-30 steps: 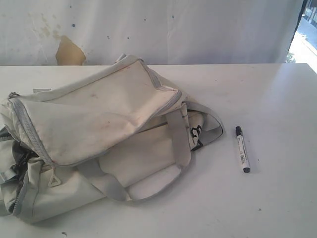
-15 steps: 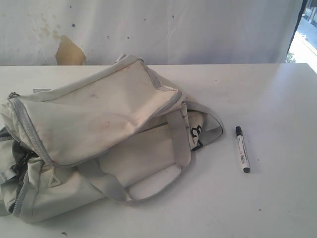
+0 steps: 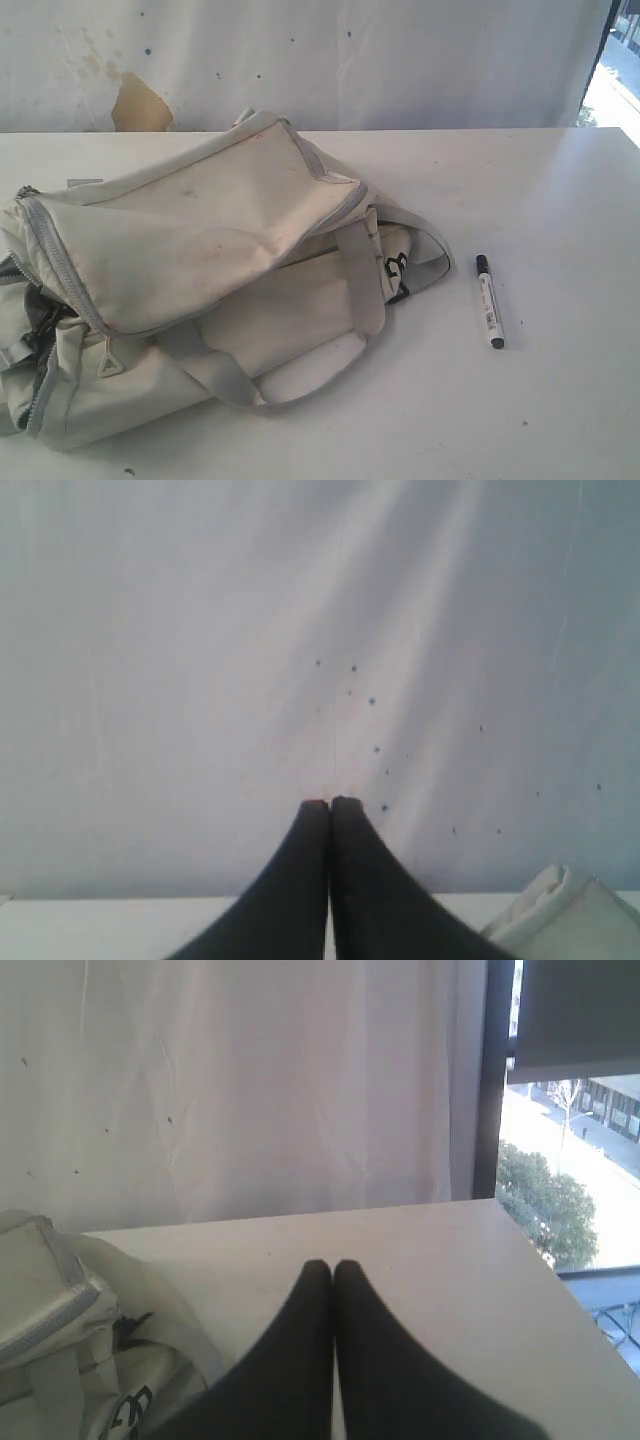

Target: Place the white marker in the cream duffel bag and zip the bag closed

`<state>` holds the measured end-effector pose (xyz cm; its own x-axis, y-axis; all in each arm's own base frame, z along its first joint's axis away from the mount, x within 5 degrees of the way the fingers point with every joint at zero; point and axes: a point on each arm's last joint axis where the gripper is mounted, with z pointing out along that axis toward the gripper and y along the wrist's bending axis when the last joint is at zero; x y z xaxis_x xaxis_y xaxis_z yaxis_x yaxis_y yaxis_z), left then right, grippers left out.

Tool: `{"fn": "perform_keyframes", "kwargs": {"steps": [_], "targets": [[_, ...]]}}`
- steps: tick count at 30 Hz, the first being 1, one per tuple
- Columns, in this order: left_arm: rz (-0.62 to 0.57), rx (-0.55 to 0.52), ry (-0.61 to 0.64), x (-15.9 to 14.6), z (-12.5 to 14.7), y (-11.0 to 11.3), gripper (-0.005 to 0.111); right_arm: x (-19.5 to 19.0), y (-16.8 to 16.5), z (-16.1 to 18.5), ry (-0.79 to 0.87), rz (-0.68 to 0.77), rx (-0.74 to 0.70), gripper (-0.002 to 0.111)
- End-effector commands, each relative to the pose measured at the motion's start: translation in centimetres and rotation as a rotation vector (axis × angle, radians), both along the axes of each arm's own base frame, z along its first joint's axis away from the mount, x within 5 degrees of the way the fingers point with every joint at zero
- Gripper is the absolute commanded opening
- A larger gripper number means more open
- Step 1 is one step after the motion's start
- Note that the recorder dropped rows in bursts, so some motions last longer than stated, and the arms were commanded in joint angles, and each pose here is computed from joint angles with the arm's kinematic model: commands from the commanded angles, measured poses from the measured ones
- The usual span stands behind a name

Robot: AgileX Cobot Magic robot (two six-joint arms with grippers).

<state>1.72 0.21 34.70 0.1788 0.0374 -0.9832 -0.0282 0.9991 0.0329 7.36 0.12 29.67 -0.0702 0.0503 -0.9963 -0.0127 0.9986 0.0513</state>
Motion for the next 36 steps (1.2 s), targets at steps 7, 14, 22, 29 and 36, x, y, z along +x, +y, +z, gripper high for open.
{"fn": "perform_keyframes", "kwargs": {"steps": [7,14,22,29,36], "targets": [[0.003,-0.008,0.357,5.5,-1.9,0.0,0.035,4.6,0.0,1.7,0.156,0.006,-0.066,0.004],[-0.035,-0.183,0.500,8.3,-2.7,-0.5,0.062,7.9,1.0,1.9,0.286,0.067,-0.002,0.040],[-0.039,-0.235,0.806,11.8,-2.7,-0.9,0.076,11.6,4.9,0.7,0.497,0.248,0.028,0.060],[-0.035,-0.251,0.975,15.3,-2.4,-1.1,0.076,14.1,8.8,-0.6,0.666,0.381,0.020,0.060],[-0.026,-0.240,1.089,19.1,-3.5,-1.2,0.086,16.6,11.9,-1.1,0.737,0.475,0.033,0.060]]}}
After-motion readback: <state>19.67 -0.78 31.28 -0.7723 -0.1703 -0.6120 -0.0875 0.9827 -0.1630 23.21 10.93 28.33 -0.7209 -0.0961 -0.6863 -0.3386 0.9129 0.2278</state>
